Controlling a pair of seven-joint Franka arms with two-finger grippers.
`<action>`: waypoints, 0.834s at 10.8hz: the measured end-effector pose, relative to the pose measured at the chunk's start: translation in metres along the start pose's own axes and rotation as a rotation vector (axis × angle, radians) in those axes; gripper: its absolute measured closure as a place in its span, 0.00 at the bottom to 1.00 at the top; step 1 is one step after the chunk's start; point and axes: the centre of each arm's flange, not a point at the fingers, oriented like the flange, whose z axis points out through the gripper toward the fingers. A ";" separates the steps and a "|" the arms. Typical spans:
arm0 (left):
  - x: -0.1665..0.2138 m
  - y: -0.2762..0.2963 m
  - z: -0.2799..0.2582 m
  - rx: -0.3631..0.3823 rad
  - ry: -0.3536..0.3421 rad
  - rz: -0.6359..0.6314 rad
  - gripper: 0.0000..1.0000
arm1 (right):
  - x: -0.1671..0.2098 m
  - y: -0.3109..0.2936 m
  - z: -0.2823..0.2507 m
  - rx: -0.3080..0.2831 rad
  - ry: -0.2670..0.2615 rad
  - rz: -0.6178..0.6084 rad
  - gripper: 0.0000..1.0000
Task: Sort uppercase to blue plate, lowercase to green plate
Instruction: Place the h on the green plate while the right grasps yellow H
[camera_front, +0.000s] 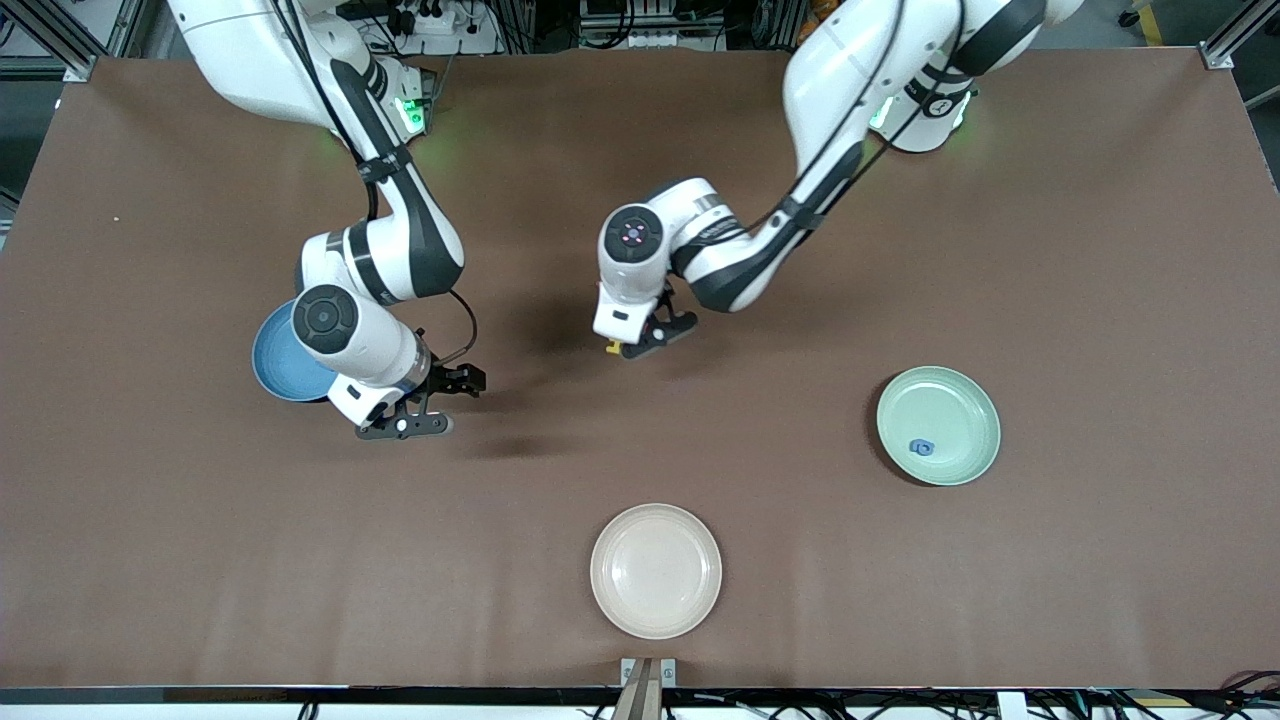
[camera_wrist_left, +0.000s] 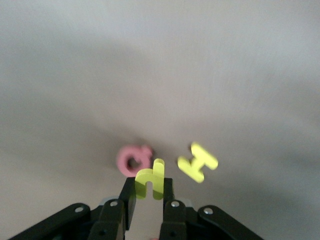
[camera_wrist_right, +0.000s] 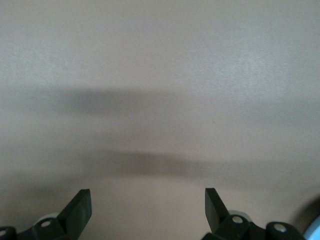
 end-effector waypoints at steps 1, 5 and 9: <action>0.027 -0.013 -0.035 -0.006 0.014 0.054 0.74 | -0.001 -0.011 0.001 0.008 0.016 0.019 0.00; 0.172 -0.128 -0.108 0.044 -0.028 0.271 0.74 | -0.035 -0.102 0.015 0.034 0.055 0.121 0.00; 0.305 -0.287 -0.083 0.050 -0.104 0.498 0.74 | -0.090 -0.196 0.061 0.005 0.101 0.204 0.00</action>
